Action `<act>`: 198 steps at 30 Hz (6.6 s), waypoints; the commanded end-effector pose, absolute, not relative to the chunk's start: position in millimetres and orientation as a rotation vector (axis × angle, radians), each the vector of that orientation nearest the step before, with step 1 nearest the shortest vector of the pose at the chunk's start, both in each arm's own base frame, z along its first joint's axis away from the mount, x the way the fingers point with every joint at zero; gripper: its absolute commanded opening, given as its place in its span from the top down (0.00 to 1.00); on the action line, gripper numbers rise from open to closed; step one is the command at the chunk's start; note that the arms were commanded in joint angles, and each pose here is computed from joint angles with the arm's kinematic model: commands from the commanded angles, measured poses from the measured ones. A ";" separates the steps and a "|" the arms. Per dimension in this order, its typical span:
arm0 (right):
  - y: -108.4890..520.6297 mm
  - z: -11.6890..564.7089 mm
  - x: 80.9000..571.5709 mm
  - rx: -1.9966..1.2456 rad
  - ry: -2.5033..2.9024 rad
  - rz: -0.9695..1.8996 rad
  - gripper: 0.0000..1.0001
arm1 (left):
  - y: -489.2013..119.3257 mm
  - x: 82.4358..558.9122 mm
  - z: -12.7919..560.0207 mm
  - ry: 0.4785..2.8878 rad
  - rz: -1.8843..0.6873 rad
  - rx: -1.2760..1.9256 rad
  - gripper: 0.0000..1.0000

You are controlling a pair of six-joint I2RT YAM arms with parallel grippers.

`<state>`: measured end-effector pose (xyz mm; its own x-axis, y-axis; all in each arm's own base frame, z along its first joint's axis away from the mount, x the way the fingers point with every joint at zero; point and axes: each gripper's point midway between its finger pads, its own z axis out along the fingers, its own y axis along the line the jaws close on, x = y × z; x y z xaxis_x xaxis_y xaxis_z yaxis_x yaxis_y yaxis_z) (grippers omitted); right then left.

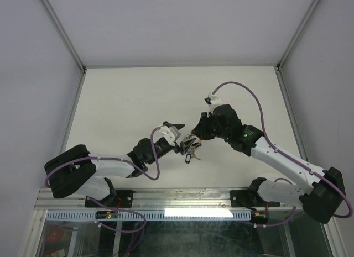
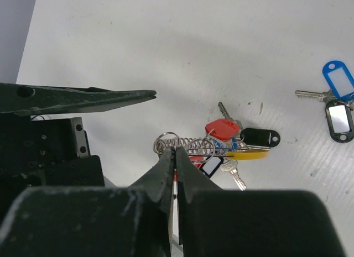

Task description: Put the keys on the keyring

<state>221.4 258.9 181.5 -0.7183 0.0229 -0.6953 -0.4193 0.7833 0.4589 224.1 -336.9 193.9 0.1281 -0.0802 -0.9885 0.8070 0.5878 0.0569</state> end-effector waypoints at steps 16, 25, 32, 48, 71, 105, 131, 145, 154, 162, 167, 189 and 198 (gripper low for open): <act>268.5 233.9 224.8 -0.190 2.158 0.929 1.00 | -341.1 247.7 194.2 1.280 -0.566 0.669 0.36; 264.5 233.1 216.8 -0.242 2.181 0.916 1.00 | -335.6 250.0 191.3 1.295 -0.539 0.658 0.44; 261.1 235.9 210.8 -0.279 2.193 0.908 1.00 | -333.8 253.7 189.1 1.310 -0.518 0.645 0.50; 265.2 232.5 199.2 -0.381 2.240 0.931 1.00 | -330.0 258.5 187.8 1.317 -0.483 0.629 0.63; 267.4 205.4 184.6 -0.515 2.397 0.908 1.00 | -325.7 259.9 186.4 1.323 -0.468 0.612 0.58; 246.0 224.8 226.4 -0.329 2.265 0.803 1.00 | -339.9 174.9 195.1 1.175 -0.917 0.815 0.43; 245.2 251.4 248.8 0.006 2.098 0.935 1.00 | -357.9 196.1 196.2 1.212 -0.945 0.694 0.57; 247.2 259.4 242.1 -0.010 2.083 0.981 1.00 | -353.1 219.4 196.5 1.220 -0.873 0.568 0.45; 248.3 260.3 239.0 -0.019 2.084 0.998 1.00 | -361.8 222.1 206.2 1.179 -0.892 0.557 0.49; 248.9 262.1 236.4 -0.020 2.081 1.015 1.00 | -361.3 232.3 207.5 1.187 -0.854 0.517 0.62; 247.5 261.2 234.8 -0.019 2.085 1.013 1.00 | -358.4 238.3 204.9 1.207 -0.828 0.489 0.84; 238.9 257.9 218.6 -0.102 2.142 0.978 1.00 | -345.8 259.4 190.2 1.304 -0.686 0.440 1.00; 246.4 246.1 211.1 -0.172 2.218 1.008 1.00 | -345.1 262.8 193.3 1.303 -0.655 0.445 1.00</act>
<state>218.4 235.9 221.6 -0.7605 0.1886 -0.6214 -0.2988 0.7480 0.5927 248.8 -354.4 173.3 0.0893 -0.1655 -0.9822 0.7299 0.6818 -0.0485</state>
